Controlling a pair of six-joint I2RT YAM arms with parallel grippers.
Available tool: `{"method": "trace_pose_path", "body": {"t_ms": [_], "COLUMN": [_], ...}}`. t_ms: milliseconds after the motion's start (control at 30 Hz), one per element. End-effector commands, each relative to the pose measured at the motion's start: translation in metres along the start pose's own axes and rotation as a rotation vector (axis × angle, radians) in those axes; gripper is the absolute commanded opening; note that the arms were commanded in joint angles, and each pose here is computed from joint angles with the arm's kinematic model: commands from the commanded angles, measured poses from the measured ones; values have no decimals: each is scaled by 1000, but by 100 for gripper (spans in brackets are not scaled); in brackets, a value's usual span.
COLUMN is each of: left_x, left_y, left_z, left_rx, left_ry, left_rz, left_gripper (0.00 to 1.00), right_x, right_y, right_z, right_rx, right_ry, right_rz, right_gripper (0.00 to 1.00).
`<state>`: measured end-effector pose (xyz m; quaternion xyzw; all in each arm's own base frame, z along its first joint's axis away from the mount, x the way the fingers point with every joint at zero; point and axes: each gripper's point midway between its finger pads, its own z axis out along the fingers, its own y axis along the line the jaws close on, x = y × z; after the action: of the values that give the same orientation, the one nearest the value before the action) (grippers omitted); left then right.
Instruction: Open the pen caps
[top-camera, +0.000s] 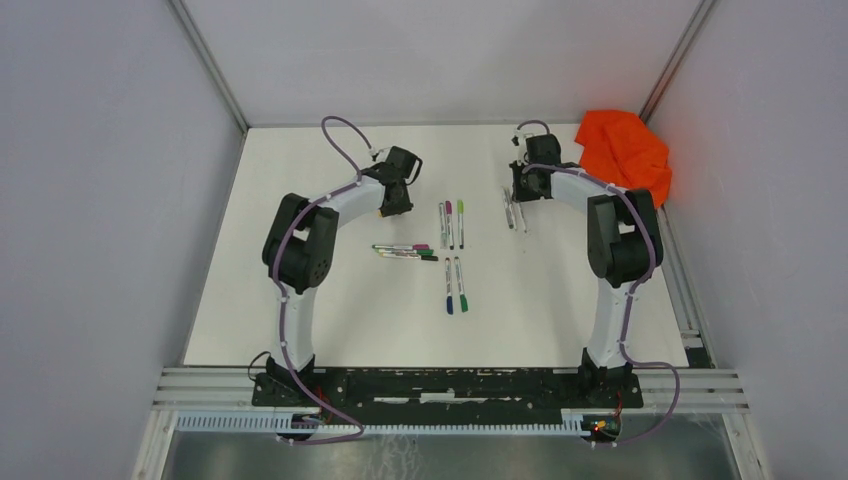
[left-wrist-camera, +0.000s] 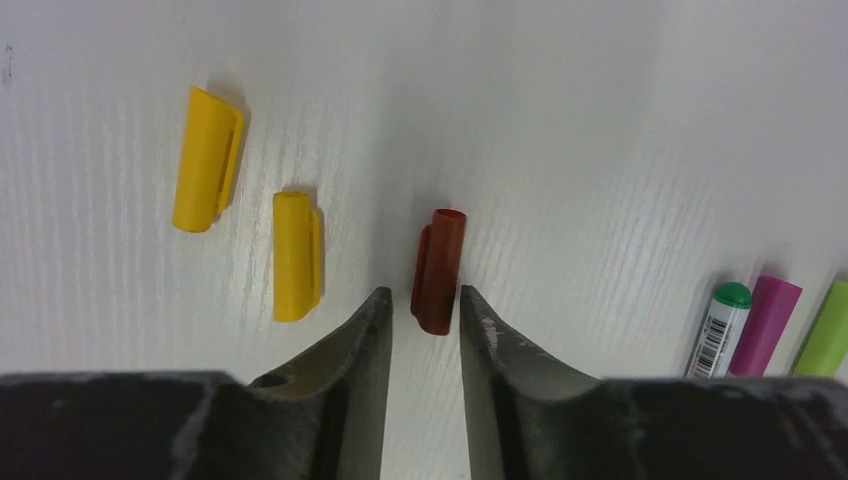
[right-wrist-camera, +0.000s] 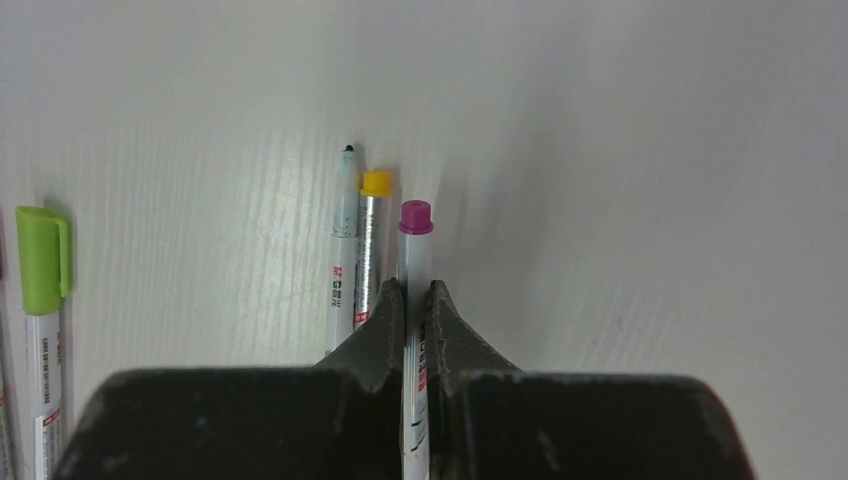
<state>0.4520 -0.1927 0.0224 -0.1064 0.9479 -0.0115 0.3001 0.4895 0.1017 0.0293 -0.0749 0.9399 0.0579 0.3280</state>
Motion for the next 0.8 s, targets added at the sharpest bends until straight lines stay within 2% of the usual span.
{"method": "trace_pose_path", "body": {"t_ms": [0,100,367,567,767], "left_x": [-1,-1,-27,-49,-58], "left_y": [17,17,2,-14,-19], "left_z": [1,1,-26,-68,-100], "left_rx": [-56,-57,37,171,247], "left_ry": [-7,-9,-94,-176,-225], "left_rz": [9,6,-44,-92,-114], "left_gripper": [44,51,56,59,62], "right_x": [-4,-3,-42,-63,-51], "right_y": [1,-1,3,42,93], "right_z": [6,7,-36,-72,-77], "right_rx": [10,16,83,64,10], "right_ry": [0,-2,-153,-234,-223], "right_rz": [-10,-9,-71,-143,-177], "right_gripper": [9,20,38,39,39]}}
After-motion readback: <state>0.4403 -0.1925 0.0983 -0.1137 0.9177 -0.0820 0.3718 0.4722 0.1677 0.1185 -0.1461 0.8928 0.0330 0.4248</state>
